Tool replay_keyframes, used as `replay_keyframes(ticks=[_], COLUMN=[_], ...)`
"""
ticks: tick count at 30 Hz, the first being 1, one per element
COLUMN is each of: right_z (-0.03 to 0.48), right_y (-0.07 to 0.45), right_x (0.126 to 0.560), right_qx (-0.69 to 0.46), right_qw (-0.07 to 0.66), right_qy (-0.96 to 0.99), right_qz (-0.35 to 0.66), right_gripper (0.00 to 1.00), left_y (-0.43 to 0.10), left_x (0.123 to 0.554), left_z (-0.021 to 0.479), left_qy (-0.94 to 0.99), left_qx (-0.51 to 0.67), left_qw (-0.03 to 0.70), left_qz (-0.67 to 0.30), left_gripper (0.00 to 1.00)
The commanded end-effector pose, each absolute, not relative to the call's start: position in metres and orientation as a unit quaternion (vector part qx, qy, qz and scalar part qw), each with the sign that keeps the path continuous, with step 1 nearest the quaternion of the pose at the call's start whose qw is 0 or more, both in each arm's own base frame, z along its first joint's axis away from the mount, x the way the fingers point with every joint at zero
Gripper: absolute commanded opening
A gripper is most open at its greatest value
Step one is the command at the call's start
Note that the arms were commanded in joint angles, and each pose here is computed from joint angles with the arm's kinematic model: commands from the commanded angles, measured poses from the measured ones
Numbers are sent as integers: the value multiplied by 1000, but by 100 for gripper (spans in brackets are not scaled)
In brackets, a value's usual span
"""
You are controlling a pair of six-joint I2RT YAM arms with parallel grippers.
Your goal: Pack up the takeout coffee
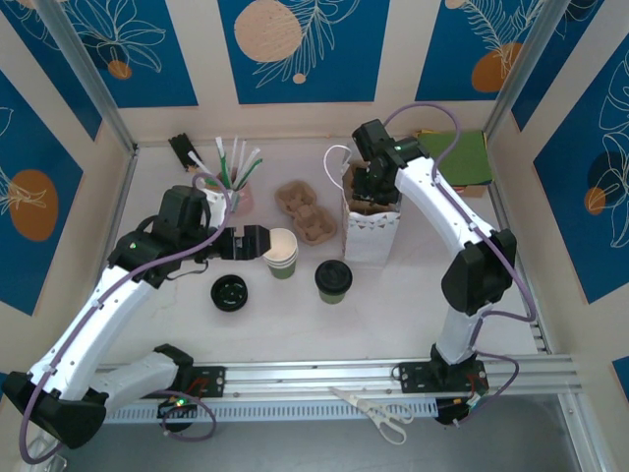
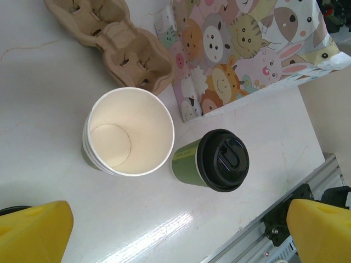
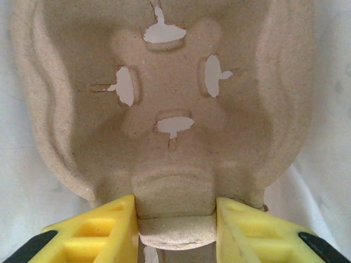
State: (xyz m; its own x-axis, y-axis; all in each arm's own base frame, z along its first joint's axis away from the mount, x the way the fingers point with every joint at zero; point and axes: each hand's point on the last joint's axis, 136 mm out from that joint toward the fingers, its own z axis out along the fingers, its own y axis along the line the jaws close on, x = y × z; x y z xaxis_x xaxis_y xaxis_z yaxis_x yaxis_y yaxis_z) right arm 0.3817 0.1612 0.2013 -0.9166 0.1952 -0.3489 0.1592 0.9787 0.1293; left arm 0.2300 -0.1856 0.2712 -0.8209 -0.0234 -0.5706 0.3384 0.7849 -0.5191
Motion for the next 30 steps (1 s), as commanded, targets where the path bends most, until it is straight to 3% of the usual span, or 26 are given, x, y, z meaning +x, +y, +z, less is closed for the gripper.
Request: replay_keyframes(ticks=[1,22,30], right_z=[198,169,188], right_y=[161,162,162], right_x=[378,377,377], right_qx=[86,70,61], right_qw=[161,121,147], right_qy=[982,990,987], right_qz=[51,32,14], right_gripper=[35,36,36], left_y=[-187,-185,-184], left_x=[230,228,228], left_z=[276,276,274], left_qy=[895,895,895], left_qx=[92,87,86], left_qw=[299,299,299], left_qz=[-319,-318,-318], left_gripper=[100,100,100])
